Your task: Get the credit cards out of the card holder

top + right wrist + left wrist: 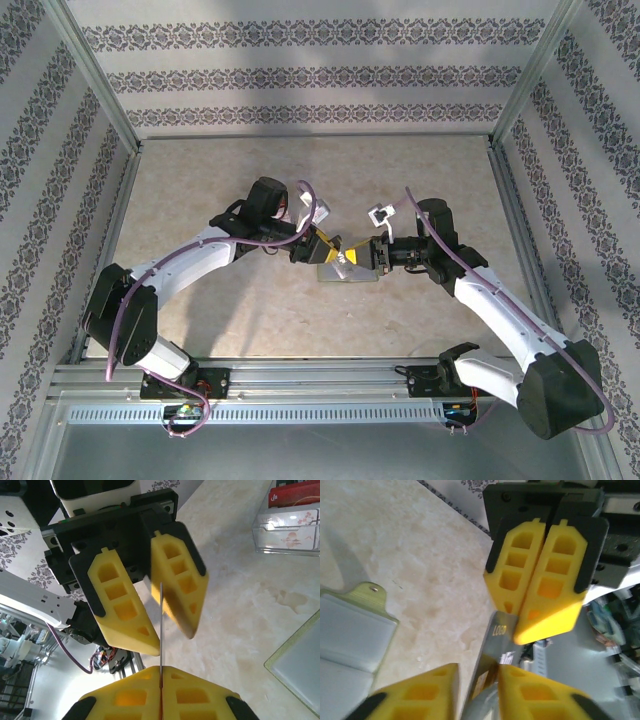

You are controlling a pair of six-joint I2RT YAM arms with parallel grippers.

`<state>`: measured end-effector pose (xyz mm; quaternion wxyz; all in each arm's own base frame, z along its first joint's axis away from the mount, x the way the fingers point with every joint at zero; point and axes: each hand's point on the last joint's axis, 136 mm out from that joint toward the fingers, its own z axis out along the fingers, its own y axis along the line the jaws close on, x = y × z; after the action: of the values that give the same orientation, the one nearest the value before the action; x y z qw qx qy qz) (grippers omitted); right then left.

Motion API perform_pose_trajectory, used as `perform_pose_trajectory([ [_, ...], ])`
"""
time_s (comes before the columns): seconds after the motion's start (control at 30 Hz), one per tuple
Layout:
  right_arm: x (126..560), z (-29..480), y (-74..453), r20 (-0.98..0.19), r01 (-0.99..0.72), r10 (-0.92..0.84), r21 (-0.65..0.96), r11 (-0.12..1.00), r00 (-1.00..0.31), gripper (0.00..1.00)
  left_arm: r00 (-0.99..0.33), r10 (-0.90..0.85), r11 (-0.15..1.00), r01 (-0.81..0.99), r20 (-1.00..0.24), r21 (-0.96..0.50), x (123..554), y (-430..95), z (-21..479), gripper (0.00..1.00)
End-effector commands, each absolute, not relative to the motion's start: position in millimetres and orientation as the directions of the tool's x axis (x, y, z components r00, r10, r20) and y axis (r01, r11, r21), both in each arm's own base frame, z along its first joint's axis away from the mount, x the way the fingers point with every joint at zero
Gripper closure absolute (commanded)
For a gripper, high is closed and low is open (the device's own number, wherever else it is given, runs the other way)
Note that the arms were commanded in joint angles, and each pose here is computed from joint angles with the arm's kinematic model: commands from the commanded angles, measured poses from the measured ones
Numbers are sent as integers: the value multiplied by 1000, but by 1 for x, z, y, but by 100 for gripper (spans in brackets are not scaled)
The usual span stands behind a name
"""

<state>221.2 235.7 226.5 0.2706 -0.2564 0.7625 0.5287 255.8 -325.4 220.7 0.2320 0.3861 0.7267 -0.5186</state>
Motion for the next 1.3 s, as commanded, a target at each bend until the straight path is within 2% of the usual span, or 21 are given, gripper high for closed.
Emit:
perform_pose_trajectory([
  [0.0,217,247,241,-749,-748,-110,616,248,-653,92,-577,268,101,813,-771,-573,259,-330,241,86],
  [0.07,219,247,241,-752,-749,-102,614,252,-651,89,-584,247,76,807,-774,-585,257,-331,247,94],
  [0.13,221,249,241,-758,-751,-89,611,250,-646,83,-585,228,65,807,-779,-587,257,-331,252,100],
  [0.3,225,254,238,-781,-762,-49,590,268,-622,63,-564,185,74,824,-805,-561,255,-327,267,100],
  [0.63,214,259,227,-815,-779,22,561,280,-579,55,-513,105,110,857,-852,-503,254,-318,291,100],
  [0.73,211,263,227,-818,-785,32,561,264,-574,57,-510,94,115,859,-855,-500,255,-318,294,100],
  [1.27,208,284,237,-850,-826,63,523,211,-522,91,-539,76,92,842,-839,-532,256,-320,293,100],
])
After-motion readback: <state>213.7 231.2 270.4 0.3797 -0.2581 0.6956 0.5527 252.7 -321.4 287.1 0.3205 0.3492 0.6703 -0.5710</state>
